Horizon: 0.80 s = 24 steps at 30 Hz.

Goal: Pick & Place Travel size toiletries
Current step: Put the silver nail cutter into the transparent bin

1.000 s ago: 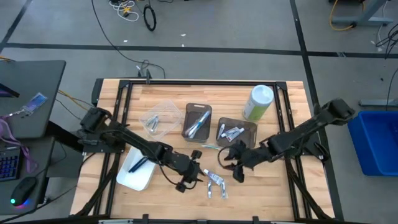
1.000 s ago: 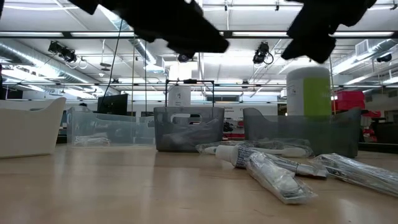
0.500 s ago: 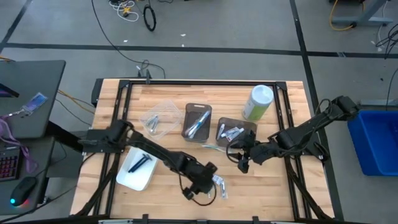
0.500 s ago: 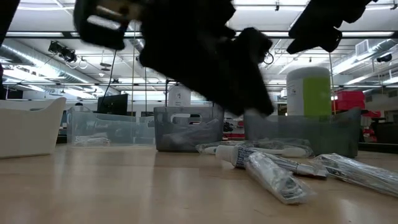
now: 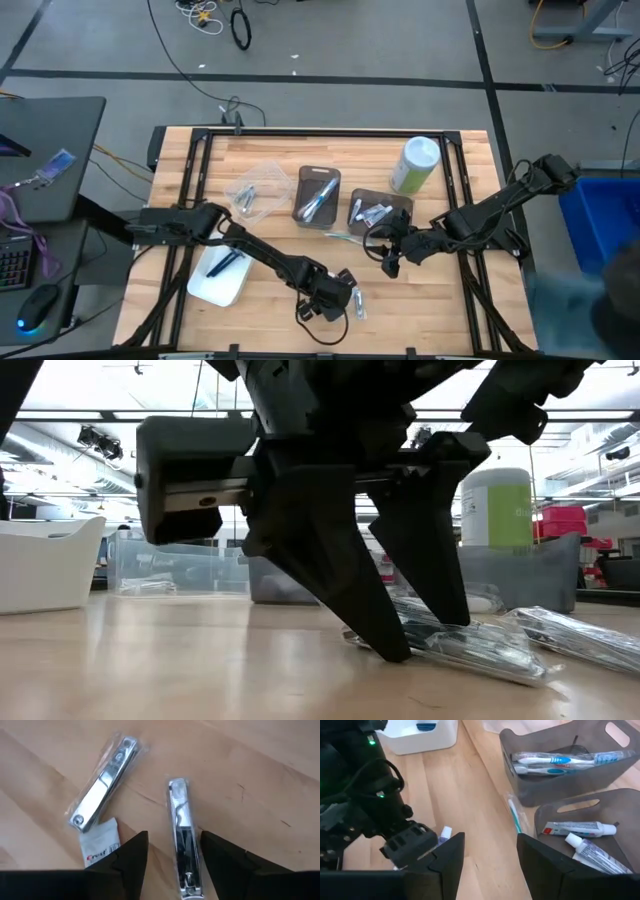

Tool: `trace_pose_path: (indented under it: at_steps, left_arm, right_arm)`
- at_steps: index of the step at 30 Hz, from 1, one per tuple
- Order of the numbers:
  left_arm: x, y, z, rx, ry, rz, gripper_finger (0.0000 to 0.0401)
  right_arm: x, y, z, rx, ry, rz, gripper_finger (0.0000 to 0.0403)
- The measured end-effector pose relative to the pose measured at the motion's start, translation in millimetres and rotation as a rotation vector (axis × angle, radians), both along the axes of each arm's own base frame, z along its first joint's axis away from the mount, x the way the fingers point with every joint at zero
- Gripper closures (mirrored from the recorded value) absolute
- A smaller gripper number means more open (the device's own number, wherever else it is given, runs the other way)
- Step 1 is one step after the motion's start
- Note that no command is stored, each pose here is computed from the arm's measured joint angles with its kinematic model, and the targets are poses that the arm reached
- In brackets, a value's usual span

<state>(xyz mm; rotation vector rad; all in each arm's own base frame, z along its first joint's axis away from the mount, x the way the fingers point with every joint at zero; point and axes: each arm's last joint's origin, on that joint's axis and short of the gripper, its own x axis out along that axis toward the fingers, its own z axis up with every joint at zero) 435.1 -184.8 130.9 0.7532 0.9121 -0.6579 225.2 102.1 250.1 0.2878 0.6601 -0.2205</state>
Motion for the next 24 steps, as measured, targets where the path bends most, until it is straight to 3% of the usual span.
trace_pose_path:
  at_steps: [11,14,17,24]
  left_arm:
    - [-5.2,2.7,-1.3,-0.166,0.139,0.285,0.0339]
    - [-7.7,3.8,1.3,-0.198,0.177,0.342,0.0346]
    - [-12.7,6.0,7.6,-0.185,0.205,0.381,0.0344]
    - [-43.7,21.6,45.5,0.013,0.277,0.553,0.0327]
  right_arm:
    - [0.0,0.5,0.1,0.009,0.001,0.004,0.0214]
    - [0.0,0.5,0.1,0.009,0.0,0.004,0.0212]
    - [0.1,0.5,0.1,0.01,0.0,0.004,0.021]
    - [0.1,0.5,0.2,0.01,-0.001,0.004,0.0215]
